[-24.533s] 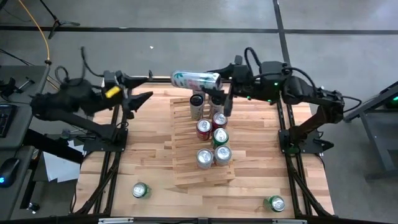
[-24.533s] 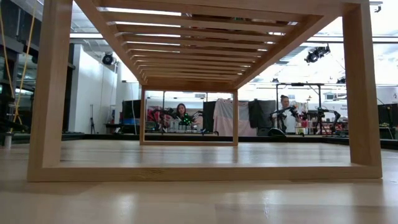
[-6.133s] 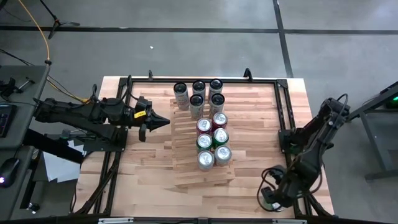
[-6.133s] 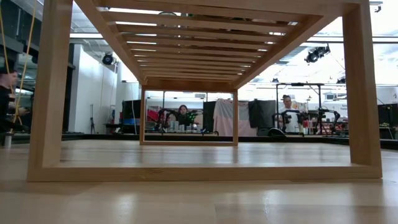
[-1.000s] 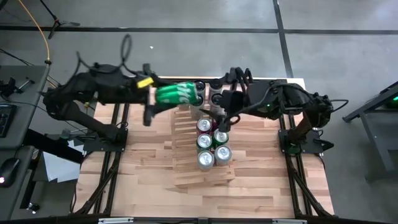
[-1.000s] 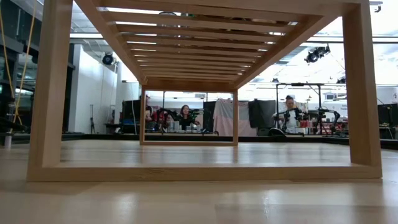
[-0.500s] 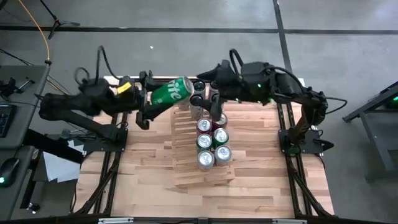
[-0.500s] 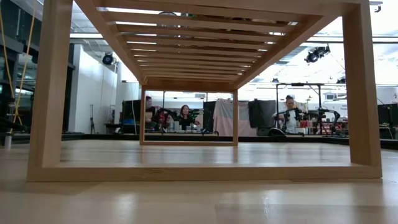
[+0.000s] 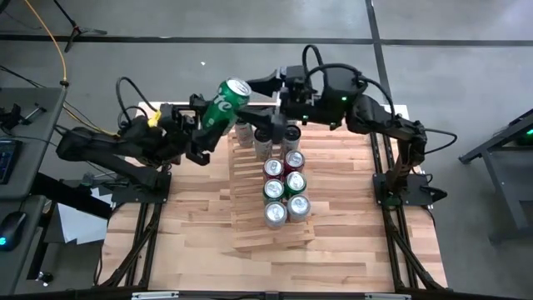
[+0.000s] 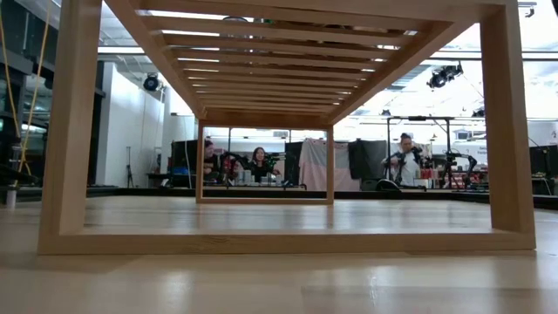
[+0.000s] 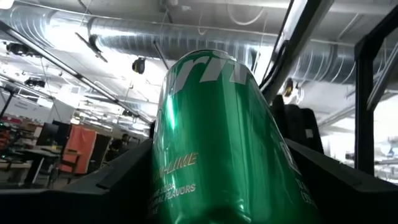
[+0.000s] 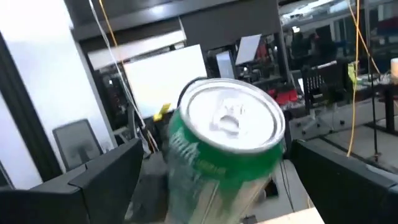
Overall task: Place canned beverage on shelf
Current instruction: Put the green white soda can on the shelf
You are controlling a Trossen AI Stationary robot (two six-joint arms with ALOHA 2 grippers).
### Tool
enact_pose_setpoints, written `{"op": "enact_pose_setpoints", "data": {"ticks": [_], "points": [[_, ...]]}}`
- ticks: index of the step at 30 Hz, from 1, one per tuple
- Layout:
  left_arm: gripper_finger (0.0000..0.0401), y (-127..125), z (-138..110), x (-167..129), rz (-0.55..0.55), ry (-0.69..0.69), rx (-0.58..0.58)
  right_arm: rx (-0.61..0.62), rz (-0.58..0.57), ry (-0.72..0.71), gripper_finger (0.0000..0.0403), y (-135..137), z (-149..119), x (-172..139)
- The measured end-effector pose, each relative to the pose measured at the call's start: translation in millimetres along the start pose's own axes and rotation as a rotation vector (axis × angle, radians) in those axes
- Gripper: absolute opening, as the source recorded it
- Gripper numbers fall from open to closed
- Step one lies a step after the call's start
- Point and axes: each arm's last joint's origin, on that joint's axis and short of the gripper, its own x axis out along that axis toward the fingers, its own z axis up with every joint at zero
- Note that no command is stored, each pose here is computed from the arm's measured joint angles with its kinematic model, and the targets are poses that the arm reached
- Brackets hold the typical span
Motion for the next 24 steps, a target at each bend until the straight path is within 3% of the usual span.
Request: {"op": "enact_pose_setpoints", "data": {"ticks": [6,11,24], "points": [[0.0289,-3,-16,8,0.001,0.044,-0.015,0.031,0.005,-0.013,0.0394,-3,-9,13],[0.0289,-4,-15,9,-0.003,0.033,-0.014,0.014,0.02,-0.024,0.0384,1,-7,11],[0.0289,-3,-7,6,0.0,0.019,0.015,-0.017,0.008,-0.049,0.0289,3,-4,9]]}}
